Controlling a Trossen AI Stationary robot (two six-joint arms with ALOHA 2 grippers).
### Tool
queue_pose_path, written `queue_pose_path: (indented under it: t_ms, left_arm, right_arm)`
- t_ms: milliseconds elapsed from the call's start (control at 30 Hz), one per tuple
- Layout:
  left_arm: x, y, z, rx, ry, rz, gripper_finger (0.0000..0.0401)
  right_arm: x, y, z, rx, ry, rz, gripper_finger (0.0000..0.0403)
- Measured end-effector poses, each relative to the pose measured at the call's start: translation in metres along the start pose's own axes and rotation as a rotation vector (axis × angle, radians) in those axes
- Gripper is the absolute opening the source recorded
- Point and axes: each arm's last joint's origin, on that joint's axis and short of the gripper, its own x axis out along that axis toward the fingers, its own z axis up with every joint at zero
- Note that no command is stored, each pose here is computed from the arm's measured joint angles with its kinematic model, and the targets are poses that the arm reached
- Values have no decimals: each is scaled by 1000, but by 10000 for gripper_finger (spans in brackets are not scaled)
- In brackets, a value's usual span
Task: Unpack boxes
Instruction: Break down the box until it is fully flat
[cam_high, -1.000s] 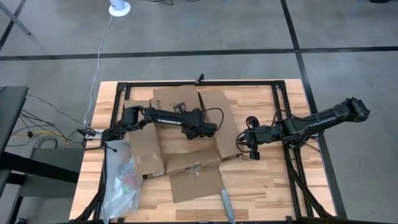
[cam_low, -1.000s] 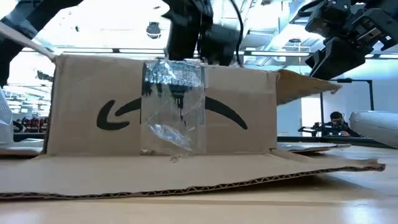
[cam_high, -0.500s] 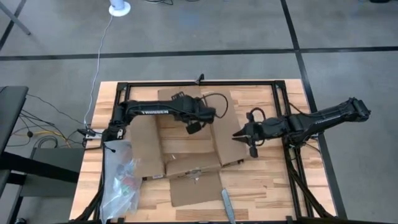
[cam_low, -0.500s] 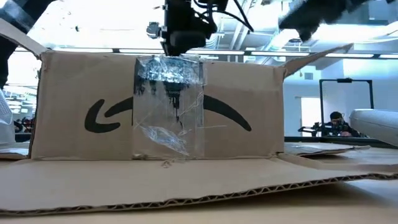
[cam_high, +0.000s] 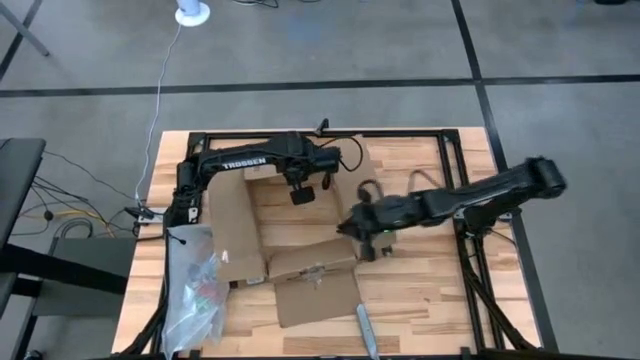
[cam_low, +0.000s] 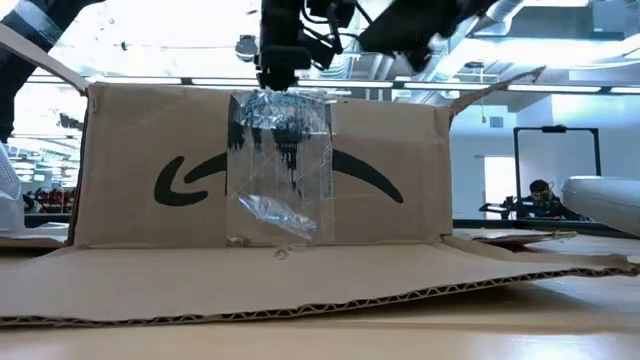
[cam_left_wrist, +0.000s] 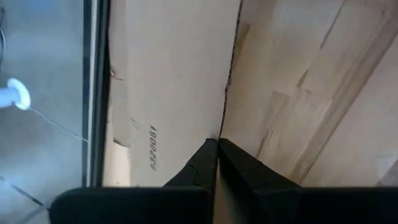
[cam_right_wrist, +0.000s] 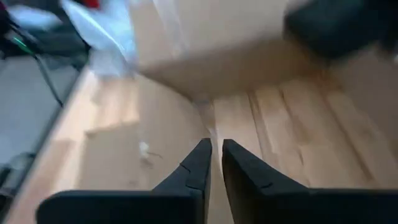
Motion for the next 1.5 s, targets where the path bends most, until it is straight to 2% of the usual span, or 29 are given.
queue_pose_path:
  t_ms: [167, 400, 533, 667, 867, 1067, 1133, 1267, 1367, 1500]
  left_arm:
    - [-12, 11, -7, 31, -32, 9, 0]
    - [-29, 58, -23, -35, -110, 139, 0]
    - [-15, 87, -21, -50, -111, 157, 0]
    - [10, 112, -17, -82, -143, 114, 0]
    - [46, 132, -18, -113, -143, 77, 0]
    - [88, 125, -23, -161, -114, -38, 0]
    - [102, 113, -26, -172, -83, -76, 0]
    - [123, 86, -33, -119, -9, -121, 8]
    - [125, 75, -38, -59, 64, -67, 24]
    - [104, 72, -34, 1, 91, 74, 37]
  right_arm:
    - [44, -3, -20, -3, 189, -48, 2]
    - [53, 11, -37, 57, 315, -51, 0]
    - [52, 14, -38, 58, 320, -50, 0]
    - [51, 19, -42, 55, 352, -46, 0]
    - [47, 26, -47, 68, 392, -44, 1]
    - [46, 28, -49, 74, 414, -44, 1]
    - [46, 28, -49, 71, 417, -47, 1]
    - [46, 26, -50, 55, 427, -54, 1]
    - [46, 25, -50, 40, 426, -51, 1]
    - [41, 22, -44, -20, 412, -39, 1]
